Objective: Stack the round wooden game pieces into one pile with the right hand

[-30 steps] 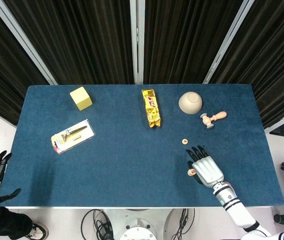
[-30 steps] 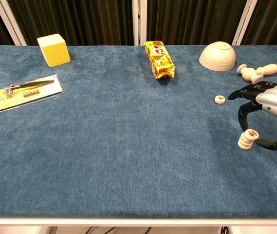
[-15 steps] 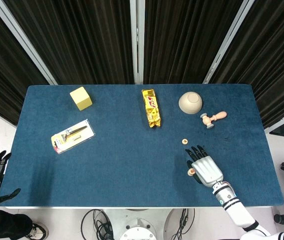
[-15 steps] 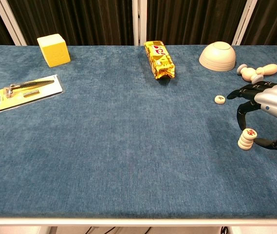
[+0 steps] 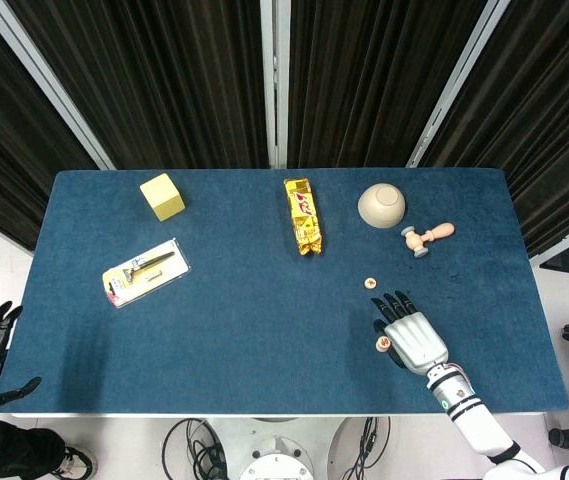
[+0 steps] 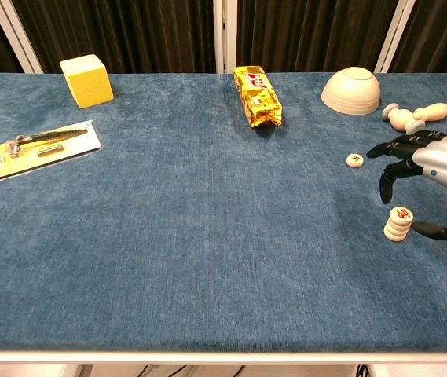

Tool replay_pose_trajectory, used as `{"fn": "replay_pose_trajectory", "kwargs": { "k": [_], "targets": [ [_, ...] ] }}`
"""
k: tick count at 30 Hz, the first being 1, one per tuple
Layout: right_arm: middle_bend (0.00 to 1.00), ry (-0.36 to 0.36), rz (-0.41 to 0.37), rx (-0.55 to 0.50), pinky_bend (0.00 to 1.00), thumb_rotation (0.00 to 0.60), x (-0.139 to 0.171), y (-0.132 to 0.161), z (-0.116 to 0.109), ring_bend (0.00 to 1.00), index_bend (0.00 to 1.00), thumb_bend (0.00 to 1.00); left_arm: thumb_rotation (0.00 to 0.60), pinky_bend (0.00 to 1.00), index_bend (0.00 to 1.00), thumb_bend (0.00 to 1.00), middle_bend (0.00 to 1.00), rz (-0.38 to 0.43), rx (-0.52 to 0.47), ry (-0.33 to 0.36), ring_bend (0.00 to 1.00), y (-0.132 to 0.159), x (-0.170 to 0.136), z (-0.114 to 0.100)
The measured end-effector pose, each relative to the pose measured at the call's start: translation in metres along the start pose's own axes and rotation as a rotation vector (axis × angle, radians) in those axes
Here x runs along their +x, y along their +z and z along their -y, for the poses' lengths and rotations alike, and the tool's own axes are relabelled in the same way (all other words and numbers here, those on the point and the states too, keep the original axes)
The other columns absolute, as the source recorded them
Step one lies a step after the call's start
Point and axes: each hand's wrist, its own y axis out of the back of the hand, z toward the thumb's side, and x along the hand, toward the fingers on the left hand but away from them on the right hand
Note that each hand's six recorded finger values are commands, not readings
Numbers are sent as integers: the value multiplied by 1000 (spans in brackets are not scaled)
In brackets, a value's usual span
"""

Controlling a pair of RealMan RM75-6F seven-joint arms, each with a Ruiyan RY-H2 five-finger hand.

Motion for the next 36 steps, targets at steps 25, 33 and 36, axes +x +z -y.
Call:
{"fn": "replay_pose_trajectory", "kwargs": {
  "k": [25,33,36],
  "targets": [
    [28,-41,239,-29,0,600,-101,-44,-16,0,326,269,600,0,29,76,0,-1,0,-4,0,-1,1,1],
    [32,-25,230,-22,0,600,-119,-30,-9,0,324,268,600,0,29,76,0,-4,1,-1,0,-2,0,0],
    [28,-20,233,-17,0,600,-122,-29,-6,0,321,268,600,0,29,76,0,-4,0,-1,0,-2,0,0]
  ]
}}
